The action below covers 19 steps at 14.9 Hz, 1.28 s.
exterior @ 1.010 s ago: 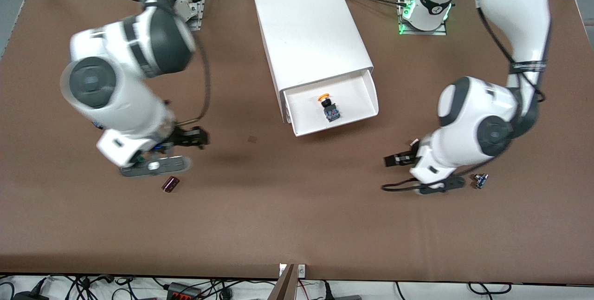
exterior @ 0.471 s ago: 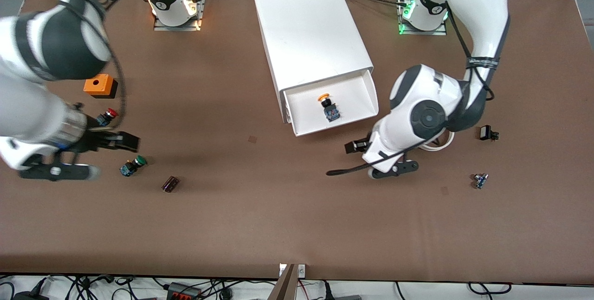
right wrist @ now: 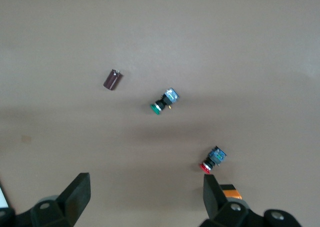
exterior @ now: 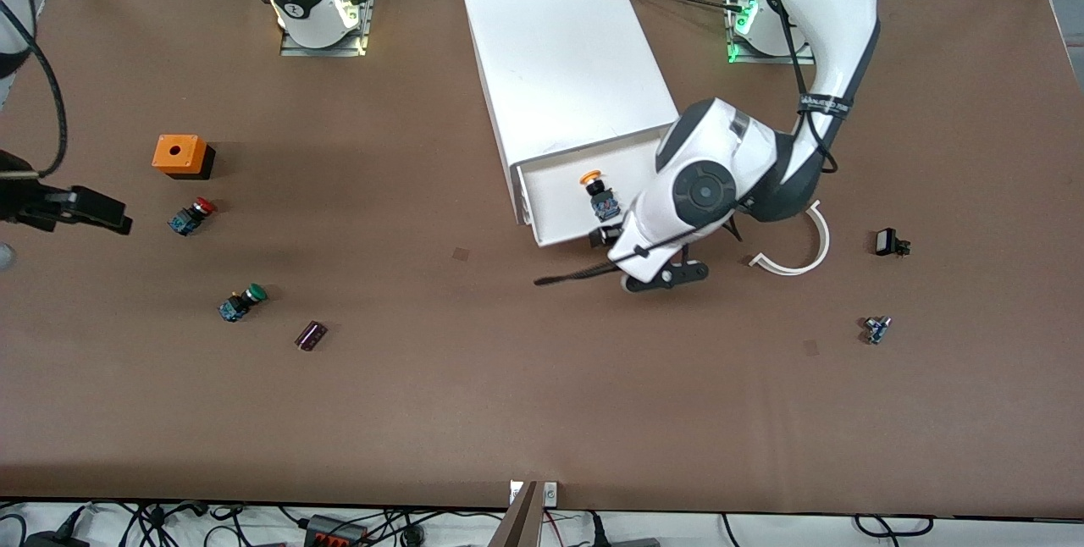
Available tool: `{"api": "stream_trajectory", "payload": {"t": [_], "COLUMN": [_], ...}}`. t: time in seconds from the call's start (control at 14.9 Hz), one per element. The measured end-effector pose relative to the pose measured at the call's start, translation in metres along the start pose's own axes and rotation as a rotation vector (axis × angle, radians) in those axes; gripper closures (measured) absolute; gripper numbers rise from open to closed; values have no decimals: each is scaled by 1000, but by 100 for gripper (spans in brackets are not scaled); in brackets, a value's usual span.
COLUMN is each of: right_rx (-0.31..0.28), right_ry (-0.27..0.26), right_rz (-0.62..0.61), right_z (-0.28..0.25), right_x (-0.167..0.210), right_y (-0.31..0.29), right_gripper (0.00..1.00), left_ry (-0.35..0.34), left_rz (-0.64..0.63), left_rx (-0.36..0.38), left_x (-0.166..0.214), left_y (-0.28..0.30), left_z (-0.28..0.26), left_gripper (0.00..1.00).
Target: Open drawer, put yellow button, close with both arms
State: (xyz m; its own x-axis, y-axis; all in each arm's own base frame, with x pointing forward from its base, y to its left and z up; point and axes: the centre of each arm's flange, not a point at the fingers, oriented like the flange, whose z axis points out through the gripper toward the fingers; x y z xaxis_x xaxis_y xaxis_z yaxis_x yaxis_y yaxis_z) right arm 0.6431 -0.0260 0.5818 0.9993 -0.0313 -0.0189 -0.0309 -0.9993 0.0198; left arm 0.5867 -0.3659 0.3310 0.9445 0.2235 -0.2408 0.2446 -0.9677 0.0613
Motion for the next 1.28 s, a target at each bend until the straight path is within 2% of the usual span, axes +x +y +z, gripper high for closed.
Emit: {"api": "stream_trajectory", "payload": {"t": [0.2,0.61,0.88,1.01,1.14,1.28], "right_rx": [4,10,11,10,10,11], "right_ry": [-12,-18,-11,-41,-113,-121], "right_rz": [-10,-10,-9,-1,12,21], "right_z": [0,15,12,16,20,10], "right_x": [-10,-43,-49,-52,-61,-68], "right_y": [-5,-4,-3,2,9,13], "right_gripper": [0,0,0,0,0,0], "left_ry": [-52,-120,-165,-184,-190,-208], "left_rz": [-25,-2,0,1,2,5], "left_rx": [14,57,61,63,65,80], "left_x": [-25,-47,-57,-61,-62,-66], "left_y": [8,13,16,17,17,17], "left_z": [4,12,16,18,19,21], "left_gripper": [0,0,0,0,0,0]}}
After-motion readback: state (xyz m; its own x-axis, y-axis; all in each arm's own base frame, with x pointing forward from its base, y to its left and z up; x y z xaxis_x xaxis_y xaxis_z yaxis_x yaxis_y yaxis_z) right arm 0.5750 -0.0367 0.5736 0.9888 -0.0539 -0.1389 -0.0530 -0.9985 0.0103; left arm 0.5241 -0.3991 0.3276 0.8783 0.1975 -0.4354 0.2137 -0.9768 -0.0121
